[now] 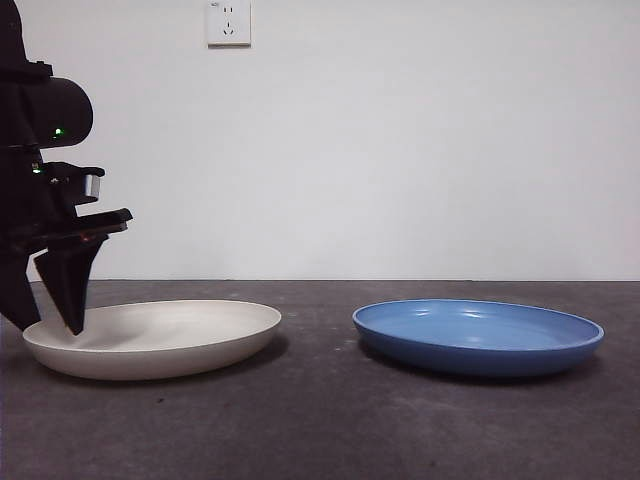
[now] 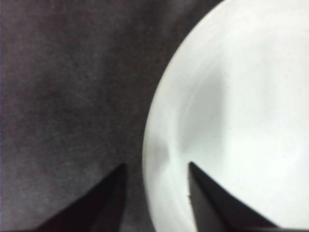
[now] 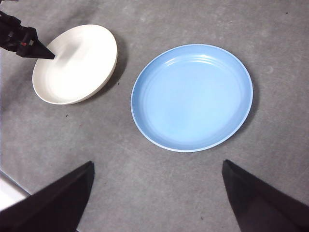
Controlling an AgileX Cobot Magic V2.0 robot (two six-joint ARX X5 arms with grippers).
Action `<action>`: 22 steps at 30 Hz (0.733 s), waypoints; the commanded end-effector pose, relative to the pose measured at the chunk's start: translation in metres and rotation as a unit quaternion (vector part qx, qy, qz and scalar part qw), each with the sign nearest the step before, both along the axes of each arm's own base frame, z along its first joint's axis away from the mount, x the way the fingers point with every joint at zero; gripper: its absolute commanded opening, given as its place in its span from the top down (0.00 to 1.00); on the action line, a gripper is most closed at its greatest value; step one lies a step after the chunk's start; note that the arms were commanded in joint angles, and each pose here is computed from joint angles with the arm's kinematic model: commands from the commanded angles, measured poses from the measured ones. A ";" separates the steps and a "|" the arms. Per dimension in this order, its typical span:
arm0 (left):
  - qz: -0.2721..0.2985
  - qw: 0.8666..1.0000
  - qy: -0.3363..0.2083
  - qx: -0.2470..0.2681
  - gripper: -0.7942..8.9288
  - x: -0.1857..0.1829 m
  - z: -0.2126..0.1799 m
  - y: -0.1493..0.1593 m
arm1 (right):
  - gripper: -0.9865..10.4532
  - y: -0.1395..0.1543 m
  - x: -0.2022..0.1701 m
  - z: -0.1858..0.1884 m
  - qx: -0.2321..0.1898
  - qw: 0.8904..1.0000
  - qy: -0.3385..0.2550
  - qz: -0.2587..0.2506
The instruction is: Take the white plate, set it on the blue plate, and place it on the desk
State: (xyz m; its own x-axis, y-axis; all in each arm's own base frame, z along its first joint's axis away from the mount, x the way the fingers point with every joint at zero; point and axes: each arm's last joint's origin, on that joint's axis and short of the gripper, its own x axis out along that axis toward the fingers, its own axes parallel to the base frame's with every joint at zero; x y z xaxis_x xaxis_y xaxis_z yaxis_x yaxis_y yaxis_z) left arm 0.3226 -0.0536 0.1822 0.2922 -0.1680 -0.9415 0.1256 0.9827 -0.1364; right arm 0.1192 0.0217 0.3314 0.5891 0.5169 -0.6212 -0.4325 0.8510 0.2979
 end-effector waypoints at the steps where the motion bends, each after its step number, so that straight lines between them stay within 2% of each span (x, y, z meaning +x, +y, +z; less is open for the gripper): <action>1: 0.001 1.000 -0.003 0.001 0.82 0.005 0.000 -0.002 | 0.54 0.001 0.001 0.005 0.001 1.000 -0.011 0.001; 5: 0.001 1.000 -0.005 0.000 0.91 0.005 0.000 -0.002 | 0.54 0.001 0.001 0.005 0.001 1.000 -0.011 0.001; 14: 0.018 1.000 -0.006 -0.001 0.90 0.005 0.003 0.001 | 0.54 0.001 0.001 0.005 0.001 1.000 -0.011 0.001; 17: 0.018 1.000 -0.021 -0.004 0.90 0.003 0.012 0.001 | 0.54 0.001 0.001 0.005 0.001 1.000 -0.011 0.001; 22: 0.026 0.997 -0.075 -0.020 0.90 -0.004 0.048 0.002 | 0.54 0.001 0.001 0.005 0.001 1.000 -0.011 0.001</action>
State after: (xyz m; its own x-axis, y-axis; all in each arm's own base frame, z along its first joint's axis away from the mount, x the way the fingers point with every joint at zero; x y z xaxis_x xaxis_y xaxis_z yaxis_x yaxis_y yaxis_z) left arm 0.3151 -0.0513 0.2153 0.3865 -0.1775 -0.9050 0.1032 0.9835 -0.1488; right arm 0.1192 0.0217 0.3314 0.5892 0.5165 -0.6213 -0.4323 0.8512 0.2977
